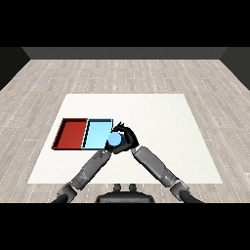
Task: Pick the blue can and put it in the blue box
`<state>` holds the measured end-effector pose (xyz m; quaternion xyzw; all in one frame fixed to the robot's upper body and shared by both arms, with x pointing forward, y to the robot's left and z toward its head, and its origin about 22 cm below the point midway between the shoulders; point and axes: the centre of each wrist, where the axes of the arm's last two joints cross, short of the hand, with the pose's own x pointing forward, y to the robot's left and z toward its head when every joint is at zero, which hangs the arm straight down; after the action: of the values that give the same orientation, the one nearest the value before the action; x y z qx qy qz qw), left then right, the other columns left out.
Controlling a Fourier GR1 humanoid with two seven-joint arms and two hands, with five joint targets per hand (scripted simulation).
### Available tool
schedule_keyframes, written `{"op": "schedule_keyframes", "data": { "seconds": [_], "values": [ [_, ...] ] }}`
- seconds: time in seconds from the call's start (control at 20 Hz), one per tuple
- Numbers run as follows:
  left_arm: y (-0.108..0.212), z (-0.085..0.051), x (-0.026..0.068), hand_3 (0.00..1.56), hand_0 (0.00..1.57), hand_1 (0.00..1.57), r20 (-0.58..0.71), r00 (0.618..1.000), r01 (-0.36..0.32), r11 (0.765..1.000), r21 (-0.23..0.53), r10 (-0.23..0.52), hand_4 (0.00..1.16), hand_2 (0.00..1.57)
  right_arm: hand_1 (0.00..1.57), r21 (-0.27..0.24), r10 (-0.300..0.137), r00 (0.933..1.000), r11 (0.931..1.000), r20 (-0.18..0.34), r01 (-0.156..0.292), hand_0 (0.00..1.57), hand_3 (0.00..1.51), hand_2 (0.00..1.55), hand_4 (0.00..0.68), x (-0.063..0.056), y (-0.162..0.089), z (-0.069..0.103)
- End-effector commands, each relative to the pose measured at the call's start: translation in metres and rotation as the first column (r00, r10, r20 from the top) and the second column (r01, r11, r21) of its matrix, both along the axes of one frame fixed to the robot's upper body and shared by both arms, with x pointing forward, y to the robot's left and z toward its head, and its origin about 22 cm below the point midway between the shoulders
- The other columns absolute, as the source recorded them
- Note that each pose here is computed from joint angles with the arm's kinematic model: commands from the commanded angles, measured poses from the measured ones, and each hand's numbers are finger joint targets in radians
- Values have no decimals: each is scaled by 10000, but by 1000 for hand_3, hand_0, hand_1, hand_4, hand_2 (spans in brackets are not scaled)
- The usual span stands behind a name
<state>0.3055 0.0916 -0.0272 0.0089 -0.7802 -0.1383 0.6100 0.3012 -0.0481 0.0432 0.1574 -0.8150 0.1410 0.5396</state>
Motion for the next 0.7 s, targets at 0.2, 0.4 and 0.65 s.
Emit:
{"op": "schedule_keyframes", "data": {
  "seconds": [0.2,0.4,0.65],
  "values": [
    [-183,147,-27,684,774,774,152,9996,-241,9965,-799,254,673,819,1437,305,507,9983,9983,-277,-499,1437,1391,1451,606,64,71,38],
    [-294,124,-94,512,626,626,159,9989,-416,9955,-857,431,663,727,1435,504,554,9980,9973,-306,-538,1435,1392,1452,593,-159,149,32],
    [-67,23,-51,1368,1481,1481,-1084,9937,-481,9788,-1989,268,601,1457,1405,604,176,9980,9981,-602,-140,1405,1396,1451,552,35,128,-53]
  ]
}}
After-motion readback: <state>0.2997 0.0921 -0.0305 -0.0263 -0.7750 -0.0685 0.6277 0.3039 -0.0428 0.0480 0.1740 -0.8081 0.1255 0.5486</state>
